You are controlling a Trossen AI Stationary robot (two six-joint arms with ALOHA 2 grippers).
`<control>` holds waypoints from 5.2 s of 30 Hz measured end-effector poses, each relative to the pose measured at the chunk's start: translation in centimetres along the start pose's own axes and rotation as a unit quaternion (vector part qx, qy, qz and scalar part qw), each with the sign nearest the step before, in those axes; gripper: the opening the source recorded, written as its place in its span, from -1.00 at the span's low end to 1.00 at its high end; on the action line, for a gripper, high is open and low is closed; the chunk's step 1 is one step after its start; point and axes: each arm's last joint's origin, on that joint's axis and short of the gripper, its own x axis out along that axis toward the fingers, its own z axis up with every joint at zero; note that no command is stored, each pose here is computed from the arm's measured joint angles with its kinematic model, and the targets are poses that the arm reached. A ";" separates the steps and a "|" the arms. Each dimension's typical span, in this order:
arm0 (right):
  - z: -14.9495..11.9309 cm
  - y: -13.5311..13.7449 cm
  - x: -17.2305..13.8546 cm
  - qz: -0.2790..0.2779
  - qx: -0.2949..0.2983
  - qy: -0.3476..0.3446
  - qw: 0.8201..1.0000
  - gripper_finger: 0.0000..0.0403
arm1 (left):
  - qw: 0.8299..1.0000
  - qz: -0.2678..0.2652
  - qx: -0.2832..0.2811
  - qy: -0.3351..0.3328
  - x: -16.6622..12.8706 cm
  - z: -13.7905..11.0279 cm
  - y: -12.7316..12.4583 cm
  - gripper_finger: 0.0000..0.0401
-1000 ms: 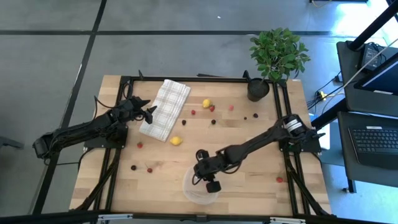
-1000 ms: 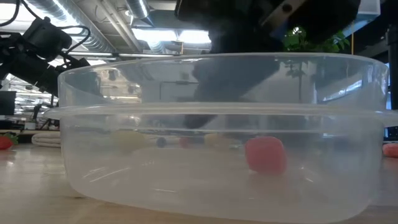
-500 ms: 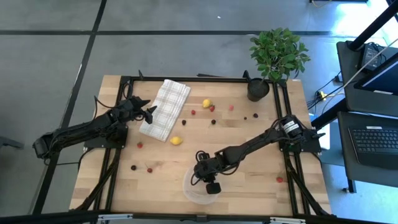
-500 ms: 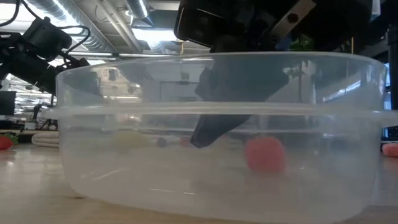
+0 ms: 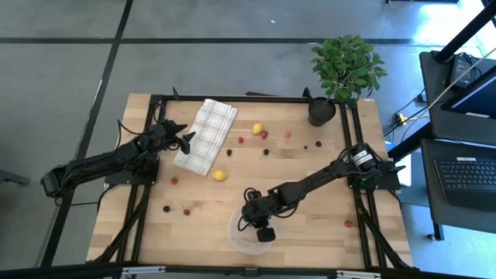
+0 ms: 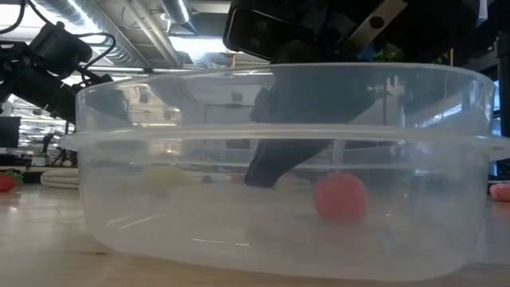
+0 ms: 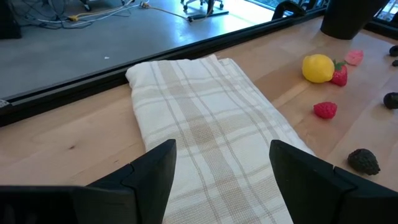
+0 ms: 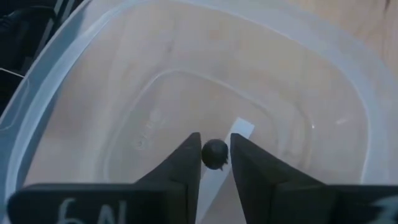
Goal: Pick and placing Produce into tupperware
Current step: Put the bottom blueberry into the transparent bin, then put the top black cherry into the transparent bin
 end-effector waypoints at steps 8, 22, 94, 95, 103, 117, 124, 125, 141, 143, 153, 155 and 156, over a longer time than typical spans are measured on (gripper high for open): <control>0.1 -0.2 -0.1 0.011 0.011 0.001 1.000 -0.40 | 1.000 0.000 0.000 0.000 0.0 0.0 0.0 0.25; 4.1 0.5 -6.1 -0.024 -0.040 -0.050 0.998 -0.38 | 1.000 0.000 0.001 0.000 0.0 0.0 0.0 0.25; -11.6 -18.1 -8.1 -0.309 0.178 -0.148 0.922 0.39 | 1.000 -0.003 0.026 0.001 0.0 0.0 0.0 0.25; -11.7 -18.2 -8.0 -0.309 0.179 -0.146 0.922 0.39 | 1.000 -0.004 0.026 0.001 0.0 0.0 0.0 0.25; -12.2 -18.9 -7.9 -0.315 0.201 -0.139 0.917 0.39 | 1.000 -0.003 0.026 0.001 0.0 0.0 0.0 0.25; -12.4 -19.5 -8.2 -0.299 0.197 -0.134 0.924 0.32 | 1.000 -0.003 0.026 0.001 0.0 0.0 0.0 0.25; -12.4 -19.5 -8.2 -0.295 0.197 -0.134 0.925 0.02 | 1.000 -0.003 0.026 0.001 0.0 0.0 0.0 0.25; -12.4 -19.5 -8.2 -0.295 0.197 -0.134 0.926 -0.03 | 1.000 -0.003 0.026 0.001 0.0 0.0 0.0 0.25; -12.4 -19.5 -8.2 -0.295 0.197 -0.133 0.925 -0.34 | 1.000 -0.003 0.026 0.001 0.0 0.0 0.0 0.25; -12.4 -19.5 -8.2 -0.295 0.197 -0.133 0.925 -0.33 | 1.000 -0.003 0.026 0.001 0.0 0.0 0.0 0.25; -12.3 -19.3 -8.1 -0.295 0.193 -0.134 0.926 -0.40 | 1.000 -0.003 0.026 0.000 0.0 0.0 0.0 0.25; -12.2 -19.2 -8.0 -0.295 0.190 -0.134 0.927 -0.38 | 1.000 -0.003 0.026 0.001 0.0 0.0 0.0 0.25; -12.1 -19.1 -8.0 -0.294 0.189 -0.134 0.927 -0.38 | 1.000 -0.003 0.026 0.001 0.0 0.0 0.0 0.25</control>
